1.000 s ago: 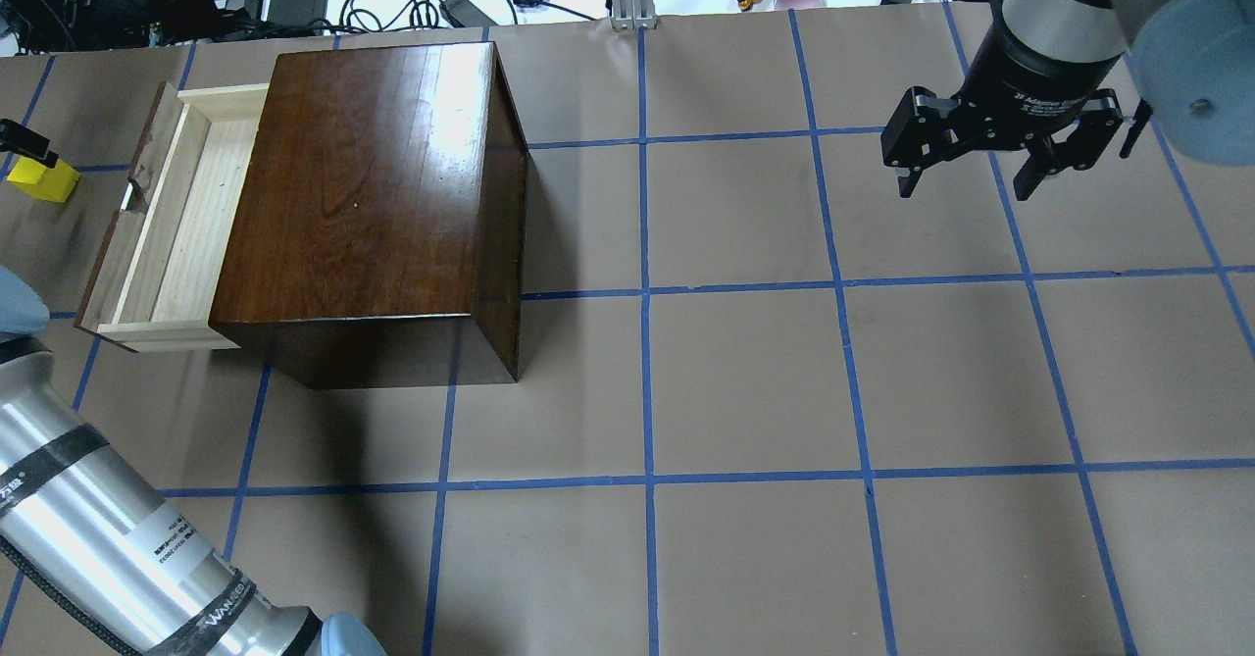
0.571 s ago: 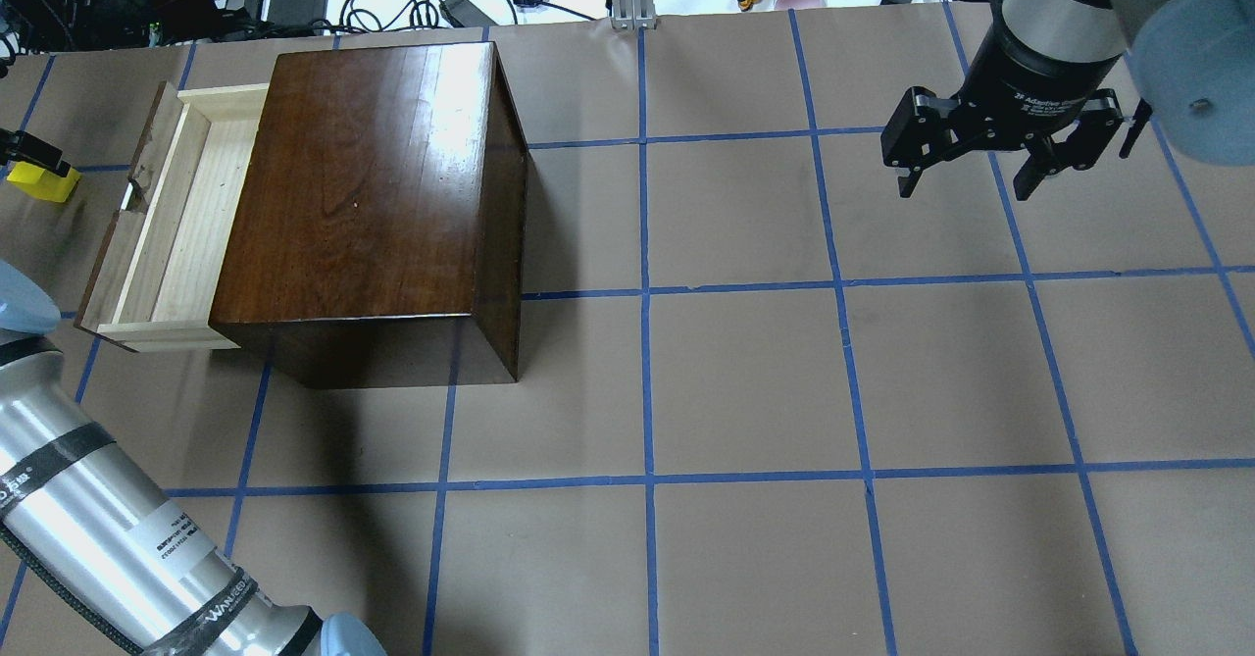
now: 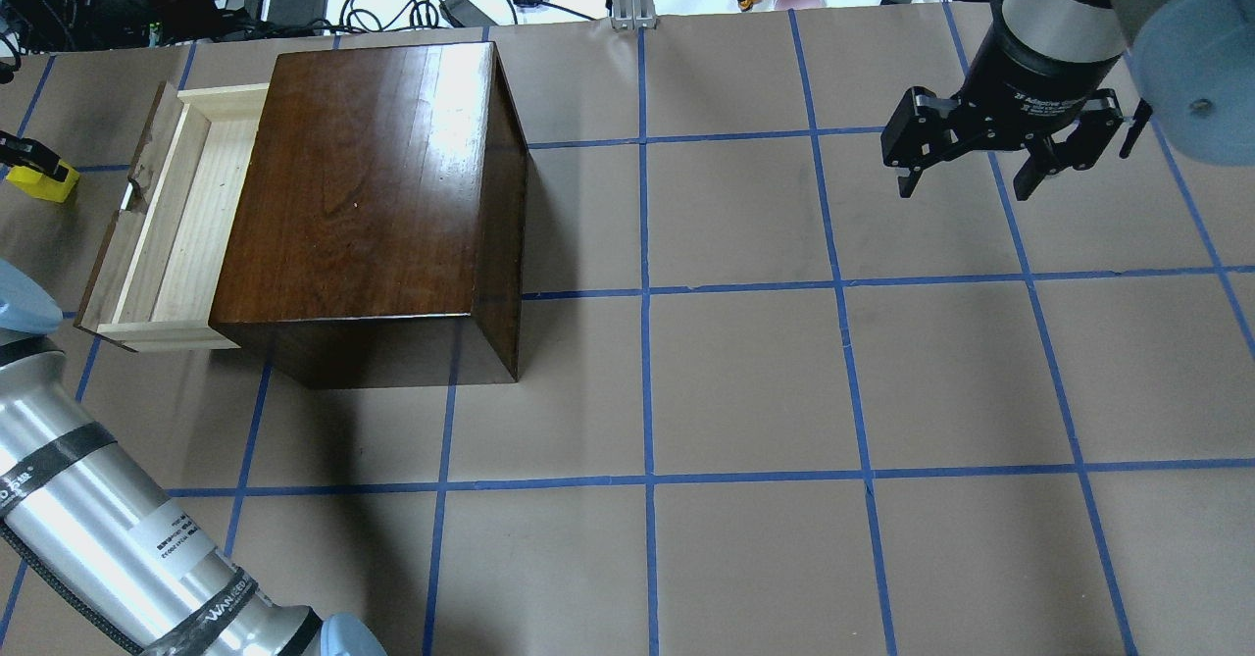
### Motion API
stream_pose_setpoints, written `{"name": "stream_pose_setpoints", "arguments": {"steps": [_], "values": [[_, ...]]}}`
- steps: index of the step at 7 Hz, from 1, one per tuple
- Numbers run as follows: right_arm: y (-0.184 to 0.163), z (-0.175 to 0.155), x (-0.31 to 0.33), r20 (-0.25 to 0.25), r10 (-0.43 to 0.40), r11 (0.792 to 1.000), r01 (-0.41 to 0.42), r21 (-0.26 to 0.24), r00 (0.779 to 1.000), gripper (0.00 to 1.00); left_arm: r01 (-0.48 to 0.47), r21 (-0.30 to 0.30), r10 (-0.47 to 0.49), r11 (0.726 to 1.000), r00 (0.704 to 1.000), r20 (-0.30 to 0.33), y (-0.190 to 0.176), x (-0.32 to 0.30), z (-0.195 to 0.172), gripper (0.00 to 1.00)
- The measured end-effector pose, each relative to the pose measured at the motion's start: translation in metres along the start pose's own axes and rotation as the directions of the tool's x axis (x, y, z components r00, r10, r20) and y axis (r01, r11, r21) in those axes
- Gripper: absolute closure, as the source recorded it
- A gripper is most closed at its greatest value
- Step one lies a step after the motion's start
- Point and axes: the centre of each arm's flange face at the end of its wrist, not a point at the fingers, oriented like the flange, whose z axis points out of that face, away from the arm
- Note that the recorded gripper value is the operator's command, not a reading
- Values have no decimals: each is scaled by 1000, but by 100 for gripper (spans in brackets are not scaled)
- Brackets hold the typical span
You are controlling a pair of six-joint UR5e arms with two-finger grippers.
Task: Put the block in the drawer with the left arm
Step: 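Grasp the yellow cube with the left gripper and lift it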
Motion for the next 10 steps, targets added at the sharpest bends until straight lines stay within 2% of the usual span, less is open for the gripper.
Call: {"name": "stream_pose_setpoints", "arguments": {"steps": [2, 3, 5, 7, 8, 10], "values": [[0, 0, 0, 0, 0, 1000, 0, 0, 1000, 0, 9, -8, -10, 1000, 1000, -14, -1, 2, -22, 100], [0, 0, 0, 0, 0, 1000, 0, 0, 1000, 0, 19, -24, -20, 1000, 999, -39, -3, 8, -47, 100], [0, 0, 0, 0, 0, 1000, 0, 0, 1000, 0, 62, -77, -70, 995, 993, -100, -10, 38, -131, 100], [0, 0, 0, 0, 1, 1000, -1, -1, 1000, 0, 178, -151, -200, 972, 969, -144, -32, 111, -225, 100], [0, 0, 0, 1, 1, 1000, -1, -1, 1000, 0, 231, -183, -260, 955, 954, -149, -48, 156, -260, 100], [0, 0, 0, 1, 0, 1000, 0, 0, 1000, 0, 302, -238, -342, 923, 928, -149, -68, 239, -287, 100]]}}
